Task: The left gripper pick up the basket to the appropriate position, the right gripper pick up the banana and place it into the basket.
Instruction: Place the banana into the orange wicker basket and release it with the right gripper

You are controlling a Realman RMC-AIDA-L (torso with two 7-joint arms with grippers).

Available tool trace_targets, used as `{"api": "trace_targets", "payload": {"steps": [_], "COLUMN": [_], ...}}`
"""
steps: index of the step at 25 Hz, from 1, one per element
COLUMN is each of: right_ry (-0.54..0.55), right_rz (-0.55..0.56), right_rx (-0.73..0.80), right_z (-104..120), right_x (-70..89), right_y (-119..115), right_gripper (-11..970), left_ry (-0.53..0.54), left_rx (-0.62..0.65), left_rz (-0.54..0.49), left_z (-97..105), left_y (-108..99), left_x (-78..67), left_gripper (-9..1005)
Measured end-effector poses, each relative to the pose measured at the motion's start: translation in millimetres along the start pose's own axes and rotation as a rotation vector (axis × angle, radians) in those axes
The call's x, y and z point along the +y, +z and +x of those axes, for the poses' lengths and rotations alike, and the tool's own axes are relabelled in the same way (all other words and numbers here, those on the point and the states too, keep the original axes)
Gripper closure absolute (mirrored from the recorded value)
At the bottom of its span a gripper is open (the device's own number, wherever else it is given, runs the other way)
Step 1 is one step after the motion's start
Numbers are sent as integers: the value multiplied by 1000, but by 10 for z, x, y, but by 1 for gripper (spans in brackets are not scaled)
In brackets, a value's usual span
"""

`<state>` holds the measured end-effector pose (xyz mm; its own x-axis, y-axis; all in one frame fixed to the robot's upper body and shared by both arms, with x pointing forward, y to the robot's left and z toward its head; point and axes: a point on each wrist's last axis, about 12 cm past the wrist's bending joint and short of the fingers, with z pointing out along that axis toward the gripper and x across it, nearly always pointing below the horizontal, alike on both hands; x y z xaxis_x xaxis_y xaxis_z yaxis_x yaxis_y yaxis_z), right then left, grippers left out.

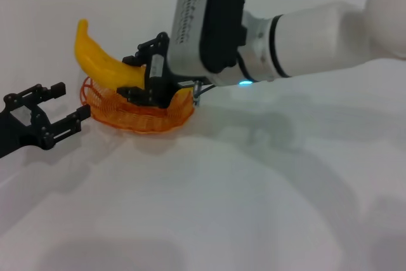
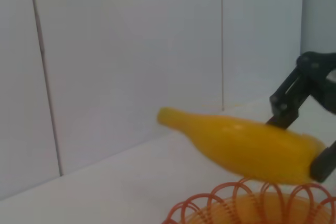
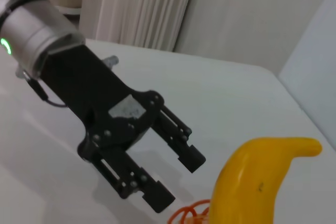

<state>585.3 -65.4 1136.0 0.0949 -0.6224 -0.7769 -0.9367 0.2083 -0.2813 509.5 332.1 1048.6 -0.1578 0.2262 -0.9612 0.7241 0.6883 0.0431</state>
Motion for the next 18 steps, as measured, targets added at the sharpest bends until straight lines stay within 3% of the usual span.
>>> {"api": "trace_targets", "payload": {"steps": [18], "right_ry": [-5], "right_rz": [10], "right_rx": [46], "right_z": [85], "right_x": [2], "right_y": [113], "right_gripper": [452], "left_ry": [8], "left_rx": [-6], "left_rz": [10], "left_z": [-31], "left_y": [41], "left_x": [3], "left_gripper": [319]}}
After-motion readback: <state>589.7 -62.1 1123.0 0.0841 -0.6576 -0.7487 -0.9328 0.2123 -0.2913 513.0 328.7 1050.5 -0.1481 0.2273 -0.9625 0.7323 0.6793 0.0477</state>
